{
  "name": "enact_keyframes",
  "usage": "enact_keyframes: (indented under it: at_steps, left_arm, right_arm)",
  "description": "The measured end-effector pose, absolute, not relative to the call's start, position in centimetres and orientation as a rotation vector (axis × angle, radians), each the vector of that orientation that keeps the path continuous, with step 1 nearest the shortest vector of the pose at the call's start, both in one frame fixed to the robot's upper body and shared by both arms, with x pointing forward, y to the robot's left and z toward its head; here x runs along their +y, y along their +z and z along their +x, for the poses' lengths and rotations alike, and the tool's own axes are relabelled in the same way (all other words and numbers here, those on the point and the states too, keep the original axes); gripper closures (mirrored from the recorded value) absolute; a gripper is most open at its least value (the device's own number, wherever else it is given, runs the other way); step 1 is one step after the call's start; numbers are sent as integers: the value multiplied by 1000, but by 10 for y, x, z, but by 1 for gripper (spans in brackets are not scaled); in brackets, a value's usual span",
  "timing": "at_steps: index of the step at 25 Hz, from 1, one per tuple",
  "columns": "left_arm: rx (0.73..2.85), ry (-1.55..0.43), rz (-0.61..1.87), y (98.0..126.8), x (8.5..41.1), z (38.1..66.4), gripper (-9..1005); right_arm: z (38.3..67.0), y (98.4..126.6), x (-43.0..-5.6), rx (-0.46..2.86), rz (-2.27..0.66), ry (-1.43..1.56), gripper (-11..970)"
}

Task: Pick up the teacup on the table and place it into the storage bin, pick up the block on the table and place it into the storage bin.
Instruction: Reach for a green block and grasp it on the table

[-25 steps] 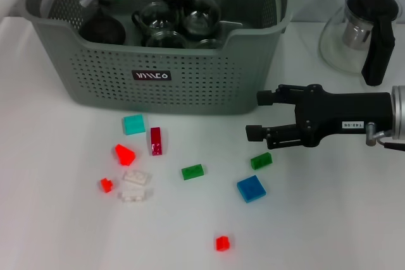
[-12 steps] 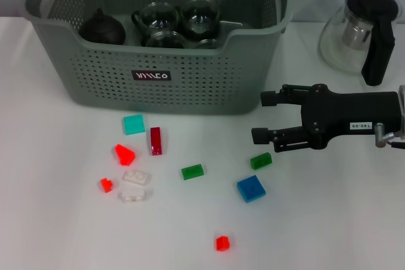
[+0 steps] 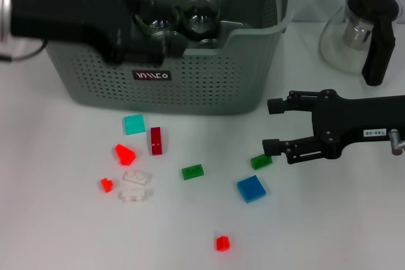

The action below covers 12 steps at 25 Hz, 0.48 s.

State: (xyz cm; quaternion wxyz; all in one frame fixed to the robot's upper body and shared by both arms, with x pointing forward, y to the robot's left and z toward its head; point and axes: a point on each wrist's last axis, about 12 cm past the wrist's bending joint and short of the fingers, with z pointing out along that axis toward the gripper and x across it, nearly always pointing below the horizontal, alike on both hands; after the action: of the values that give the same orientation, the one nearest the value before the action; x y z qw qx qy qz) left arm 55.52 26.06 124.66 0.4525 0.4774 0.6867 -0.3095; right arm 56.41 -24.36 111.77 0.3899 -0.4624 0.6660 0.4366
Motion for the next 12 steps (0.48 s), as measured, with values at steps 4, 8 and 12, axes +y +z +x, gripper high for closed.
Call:
enact_keyframes:
  at_steps: [4, 8, 12]
  left_arm:
    - [1669, -813, 1252, 1227, 263, 537, 339]
    - [1648, -840, 1277, 1210, 265, 524, 341]
    - [1670, -913, 1227, 1191, 272, 521, 342]
  right_arm:
    - [564, 1120, -250, 1699, -1185, 1109, 19]
    - [563, 1121, -258, 1719, -1200, 1098, 18]
    - [564, 1121, -264, 1752, -1230, 1073, 18]
